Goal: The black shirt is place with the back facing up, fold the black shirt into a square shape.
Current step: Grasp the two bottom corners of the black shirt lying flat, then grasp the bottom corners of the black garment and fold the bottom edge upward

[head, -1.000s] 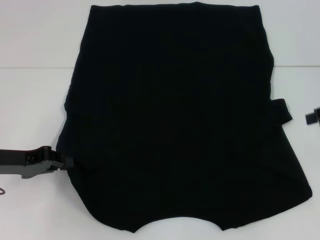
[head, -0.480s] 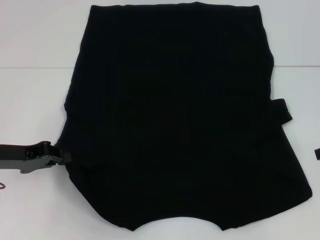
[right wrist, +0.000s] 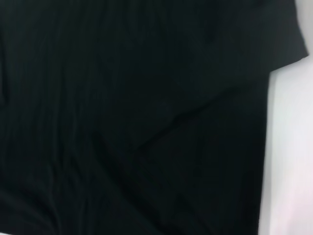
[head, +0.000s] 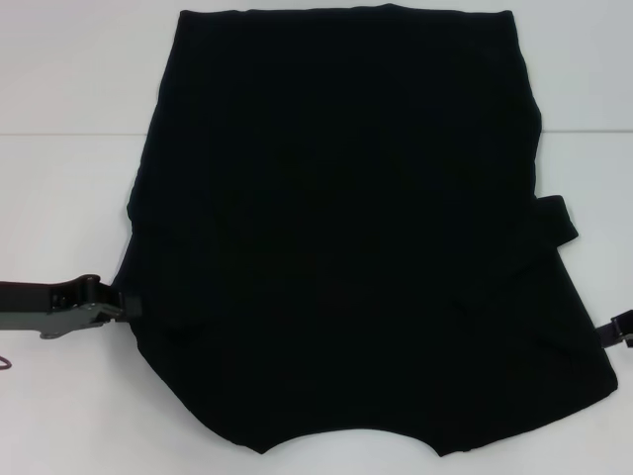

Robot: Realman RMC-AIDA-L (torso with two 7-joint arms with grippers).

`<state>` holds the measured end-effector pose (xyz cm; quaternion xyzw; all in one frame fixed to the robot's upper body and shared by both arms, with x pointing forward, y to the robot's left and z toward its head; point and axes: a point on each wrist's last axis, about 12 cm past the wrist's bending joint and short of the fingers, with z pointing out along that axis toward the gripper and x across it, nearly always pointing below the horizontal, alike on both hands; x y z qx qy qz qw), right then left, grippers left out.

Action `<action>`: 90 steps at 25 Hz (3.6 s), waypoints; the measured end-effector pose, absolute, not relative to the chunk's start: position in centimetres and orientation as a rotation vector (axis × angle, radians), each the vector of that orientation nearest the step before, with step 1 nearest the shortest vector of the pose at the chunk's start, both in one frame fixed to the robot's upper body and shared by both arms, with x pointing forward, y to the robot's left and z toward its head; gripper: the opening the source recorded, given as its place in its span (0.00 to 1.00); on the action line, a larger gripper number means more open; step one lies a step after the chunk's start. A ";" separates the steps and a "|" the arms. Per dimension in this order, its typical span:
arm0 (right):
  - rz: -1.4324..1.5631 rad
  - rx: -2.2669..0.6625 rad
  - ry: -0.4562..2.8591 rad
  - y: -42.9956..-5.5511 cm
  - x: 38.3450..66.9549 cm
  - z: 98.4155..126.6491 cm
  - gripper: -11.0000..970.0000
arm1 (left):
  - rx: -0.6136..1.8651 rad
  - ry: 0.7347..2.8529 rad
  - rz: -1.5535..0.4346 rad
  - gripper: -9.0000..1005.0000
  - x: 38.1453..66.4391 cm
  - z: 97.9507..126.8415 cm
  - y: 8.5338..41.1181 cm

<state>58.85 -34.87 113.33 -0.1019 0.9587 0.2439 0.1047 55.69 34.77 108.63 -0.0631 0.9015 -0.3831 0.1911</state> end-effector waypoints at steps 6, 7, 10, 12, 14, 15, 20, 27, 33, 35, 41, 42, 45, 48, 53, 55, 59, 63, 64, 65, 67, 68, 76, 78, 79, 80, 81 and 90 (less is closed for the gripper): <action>0.699 -0.321 2.850 -34.7 58.5 112.7 0.51 | -0.174 2.528 -1.072 0.06 55.9 108.8 34.8; 0.698 -0.320 2.852 -34.8 58.5 112.7 0.51 | -0.174 2.528 -1.071 0.06 55.9 108.8 34.8; 0.693 -0.319 2.855 -34.9 58.4 112.7 0.51 | -0.174 2.527 -1.070 0.06 55.9 108.8 34.8; 0.685 -0.320 2.859 -34.9 58.4 112.6 0.51 | -0.173 2.527 -1.070 0.06 55.9 108.8 34.8; 0.680 -0.322 2.863 -34.7 58.4 112.4 0.51 | -0.173 2.527 -1.070 0.06 55.9 108.8 34.8; 0.676 -0.323 2.863 -34.6 58.4 112.3 0.51 | -0.172 2.527 -1.070 0.06 55.9 108.8 34.8; 0.668 -0.334 2.864 -34.1 58.4 111.8 0.51 | -0.173 2.526 -1.071 0.06 55.9 108.8 34.8; 0.654 -0.352 2.875 -33.8 58.3 111.4 0.51 | -0.178 2.525 -1.073 0.06 55.9 108.8 34.8; 0.640 -0.368 2.880 -33.6 58.4 111.2 0.51 | -0.183 2.528 -1.073 0.06 56.0 108.8 34.8; 0.635 -0.370 2.877 -33.4 58.5 111.1 0.51 | -0.184 2.528 -1.072 0.06 56.0 108.8 34.8; 0.645 -0.385 2.872 -32.7 58.6 110.9 0.51 | -0.186 2.528 -1.071 0.06 56.0 108.8 34.8; 0.647 -0.388 2.872 -32.5 58.6 110.9 0.51 | -0.188 2.526 -1.071 0.06 56.0 108.8 34.8; 0.653 -0.403 2.873 -32.1 58.6 110.8 0.51 | -0.190 2.525 -1.071 0.06 56.0 108.8 34.8; 0.653 -0.418 2.879 -31.7 58.6 110.7 0.51 | -0.191 2.524 -1.070 0.06 56.0 108.8 34.8; 0.666 -0.423 2.879 -31.3 58.6 110.7 0.51 | -0.191 2.523 -1.068 0.06 56.0 108.9 34.9; 0.671 -0.432 2.886 -31.1 58.6 110.5 0.51 | -0.191 2.523 -1.068 0.06 56.0 108.9 34.9; 0.678 -0.445 2.897 -30.9 58.4 110.4 0.50 | -0.192 2.522 -1.068 0.06 56.1 108.9 34.9; 0.684 -0.437 2.892 -30.9 58.5 110.4 0.44 | -0.192 2.521 -1.069 0.06 56.1 108.9 34.9; 0.684 -0.436 2.892 -31.0 58.5 110.5 0.38 | -0.192 2.521 -1.069 0.06 56.0 108.9 34.9; 0.684 -0.434 2.892 -31.0 58.5 110.5 0.31 | -0.191 2.521 -1.069 0.06 56.0 108.9 34.9; 0.683 -0.430 2.893 -31.1 58.5 110.5 0.22 | -0.191 2.521 -1.070 0.06 56.0 108.9 34.9; 0.683 -0.428 2.893 -31.1 58.5 110.5 0.18 | -0.191 2.521 -1.070 0.06 56.0 108.9 34.9; 0.687 -0.425 2.889 -31.0 58.6 110.6 0.07 | -0.189 2.521 -1.074 0.06 56.0 108.9 34.8; 0.690 -0.418 2.885 -31.1 58.6 110.6 0.06 | -0.182 2.524 -1.080 0.06 56.0 108.9 34.8; 0.691 -0.414 2.883 -31.2 58.6 110.7 0.06 | -0.180 2.525 -1.081 0.06 56.0 109.0 34.8; 0.695 -0.408 2.882 -31.3 58.6 110.8 0.05 | -0.175 2.526 -1.084 0.06 55.9 109.0 34.8; 0.700 -0.401 2.880 -31.5 58.6 110.9 0.05 | -0.170 2.527 -1.087 0.06 55.9 109.1 34.8; 0.747 -0.392 2.896 -32.2 58.0 111.3 0.05 | -0.007 2.564 -1.176 0.06 55.1 109.9 34.3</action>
